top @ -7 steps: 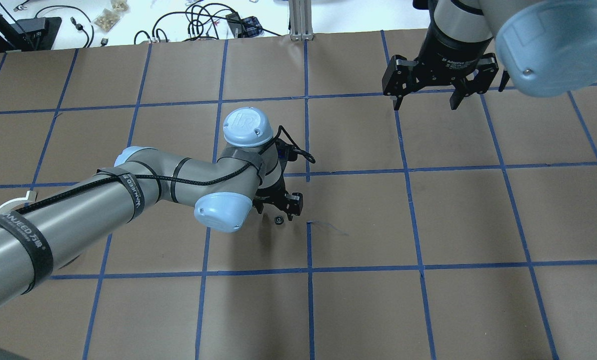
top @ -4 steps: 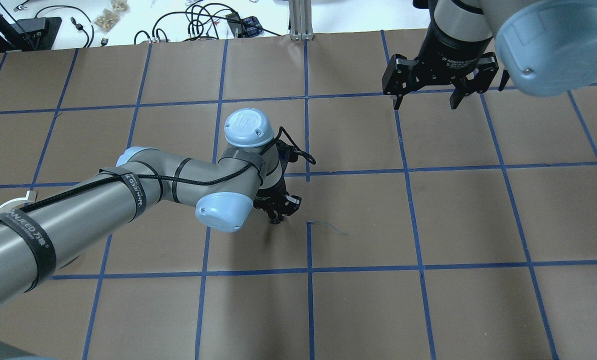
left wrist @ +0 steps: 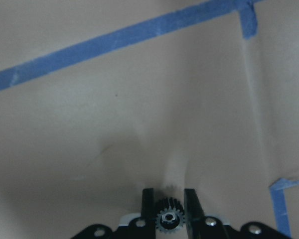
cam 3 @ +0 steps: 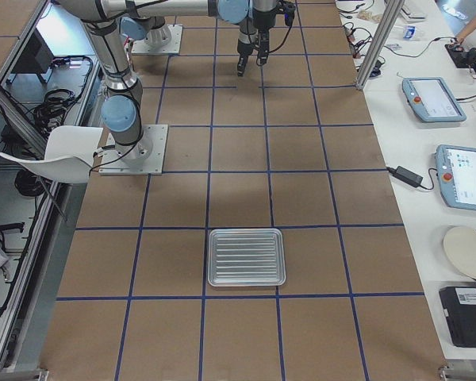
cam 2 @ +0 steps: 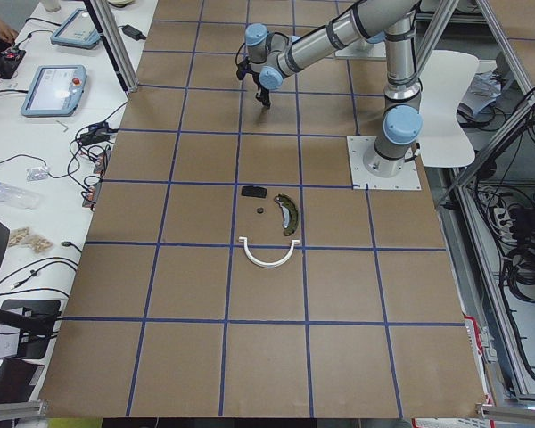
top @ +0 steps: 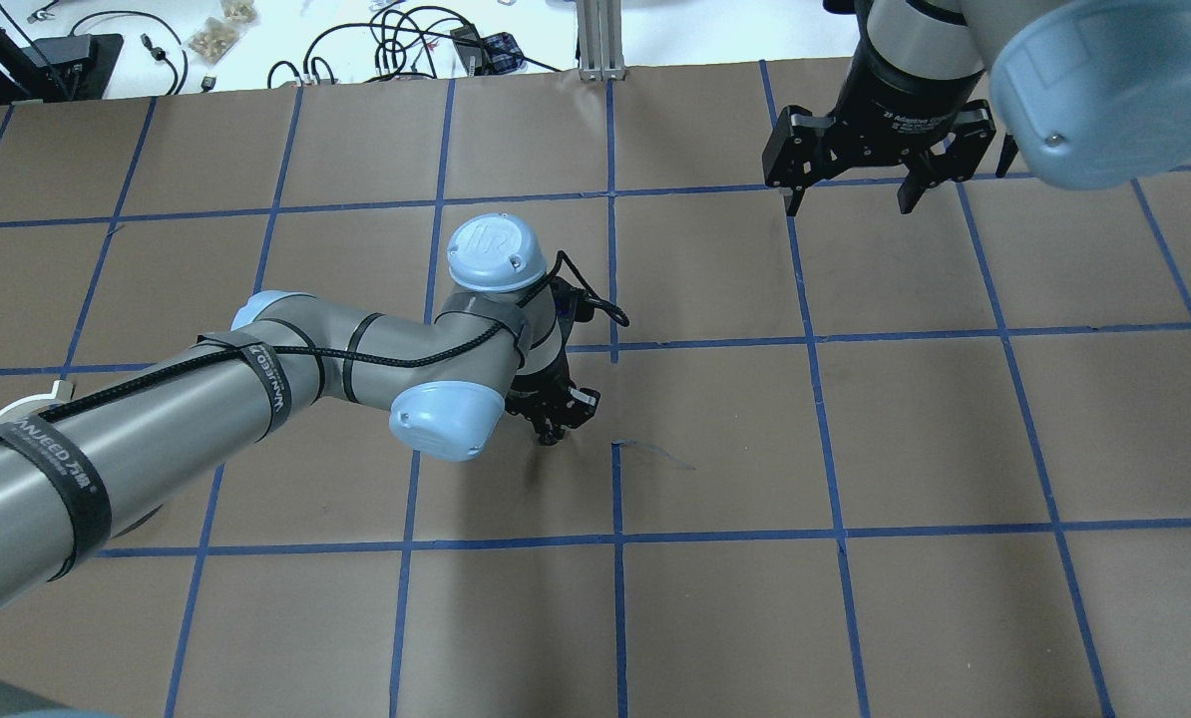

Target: Place bearing gear from tray to pile

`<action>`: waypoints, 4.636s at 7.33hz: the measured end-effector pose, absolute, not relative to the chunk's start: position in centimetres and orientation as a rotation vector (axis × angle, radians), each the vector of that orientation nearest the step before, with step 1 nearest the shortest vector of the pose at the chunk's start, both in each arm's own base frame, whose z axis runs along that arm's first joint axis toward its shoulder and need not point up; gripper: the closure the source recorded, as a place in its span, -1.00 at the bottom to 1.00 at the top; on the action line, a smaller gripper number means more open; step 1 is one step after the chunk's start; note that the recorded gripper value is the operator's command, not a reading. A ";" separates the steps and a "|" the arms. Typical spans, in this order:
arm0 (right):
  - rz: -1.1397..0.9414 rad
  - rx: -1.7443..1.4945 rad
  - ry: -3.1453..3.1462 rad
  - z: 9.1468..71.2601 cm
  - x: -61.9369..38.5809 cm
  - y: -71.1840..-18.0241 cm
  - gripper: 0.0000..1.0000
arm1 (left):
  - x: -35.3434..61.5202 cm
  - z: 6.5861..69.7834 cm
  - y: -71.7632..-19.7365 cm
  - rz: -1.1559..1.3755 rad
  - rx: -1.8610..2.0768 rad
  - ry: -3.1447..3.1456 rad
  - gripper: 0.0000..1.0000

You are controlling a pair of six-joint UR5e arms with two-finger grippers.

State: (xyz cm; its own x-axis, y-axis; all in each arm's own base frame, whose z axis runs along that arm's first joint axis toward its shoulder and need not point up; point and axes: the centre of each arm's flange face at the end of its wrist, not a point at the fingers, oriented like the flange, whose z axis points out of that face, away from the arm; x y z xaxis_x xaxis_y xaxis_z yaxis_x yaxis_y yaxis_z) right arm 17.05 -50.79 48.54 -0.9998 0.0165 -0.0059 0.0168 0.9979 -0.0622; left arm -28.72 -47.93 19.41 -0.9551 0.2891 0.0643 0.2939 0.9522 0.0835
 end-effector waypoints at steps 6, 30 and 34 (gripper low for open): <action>-0.096 0.023 3.134 48.3 17.1 -50.8 -1.00 | -2.1 28.8 -59.1 -0.320 -0.437 -3.151 1.00; -0.099 0.038 3.132 48.4 16.6 -51.0 -1.00 | 23.1 19.0 -50.9 -0.333 -0.276 -3.163 -1.00; -0.098 0.038 3.131 48.4 16.6 -51.0 -1.00 | 22.4 28.9 -55.8 -0.257 -0.316 -3.188 -1.00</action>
State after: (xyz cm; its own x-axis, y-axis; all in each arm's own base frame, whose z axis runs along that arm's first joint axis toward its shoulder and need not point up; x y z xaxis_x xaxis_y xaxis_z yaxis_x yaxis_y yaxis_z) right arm 16.56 -50.97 48.39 -0.9997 0.0238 -0.0099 0.0244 0.9978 -0.0624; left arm 22.39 -55.84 28.85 -0.9781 0.2003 -0.0563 0.1887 0.9680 0.1654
